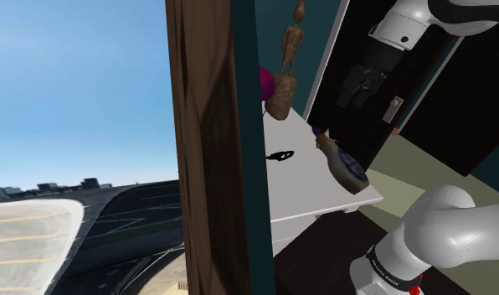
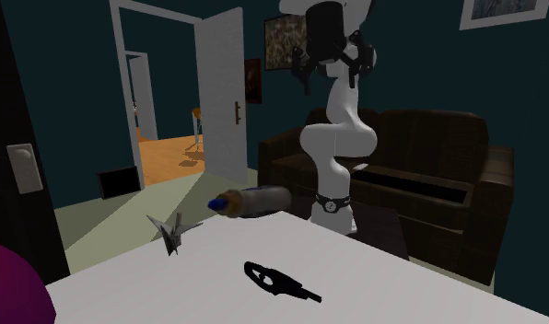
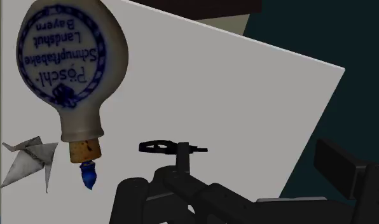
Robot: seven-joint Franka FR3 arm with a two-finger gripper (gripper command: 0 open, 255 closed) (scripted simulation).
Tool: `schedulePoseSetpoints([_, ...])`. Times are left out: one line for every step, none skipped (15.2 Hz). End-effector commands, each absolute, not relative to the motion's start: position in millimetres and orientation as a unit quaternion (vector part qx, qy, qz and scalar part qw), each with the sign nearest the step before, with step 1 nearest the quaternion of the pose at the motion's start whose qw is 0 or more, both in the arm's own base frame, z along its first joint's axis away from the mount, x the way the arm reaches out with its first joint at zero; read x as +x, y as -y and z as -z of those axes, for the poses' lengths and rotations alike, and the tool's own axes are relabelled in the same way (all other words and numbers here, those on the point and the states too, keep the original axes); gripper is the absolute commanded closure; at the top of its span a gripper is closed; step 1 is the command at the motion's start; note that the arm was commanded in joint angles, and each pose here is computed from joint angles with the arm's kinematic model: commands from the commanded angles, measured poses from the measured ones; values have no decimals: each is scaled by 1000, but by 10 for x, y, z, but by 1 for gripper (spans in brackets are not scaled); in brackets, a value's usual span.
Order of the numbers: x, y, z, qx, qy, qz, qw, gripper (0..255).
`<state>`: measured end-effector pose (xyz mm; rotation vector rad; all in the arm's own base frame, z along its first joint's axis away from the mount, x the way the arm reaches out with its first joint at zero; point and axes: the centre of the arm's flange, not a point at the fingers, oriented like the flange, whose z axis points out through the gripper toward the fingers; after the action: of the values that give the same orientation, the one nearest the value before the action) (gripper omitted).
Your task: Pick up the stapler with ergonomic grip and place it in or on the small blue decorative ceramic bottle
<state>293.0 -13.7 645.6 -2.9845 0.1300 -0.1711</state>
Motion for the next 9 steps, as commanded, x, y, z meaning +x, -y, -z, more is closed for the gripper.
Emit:
schedulePoseSetpoints([2930,137,-6456,-995,-43,57,75,0])
schedulePoseSetpoints([2992,183,-6347,-996,-18,55,72,0])
schedulePoseSetpoints([3058,226,-6237,-996,7,54,70,0])
schedulePoseSetpoints([3125,267,-6128,-996,32,52,68,0])
schedulePoseSetpoints([3194,305,-6020,-995,58,51,65,0])
schedulePoseSetpoints([3266,341,-5911,-993,83,49,63,0])
schedulePoseSetpoints([3339,374,-5803,-991,108,47,60,0])
schedulePoseSetpoints([3413,403,-5696,-988,133,45,58,0])
schedulePoseSetpoints([3489,430,-5588,-985,158,44,55,0])
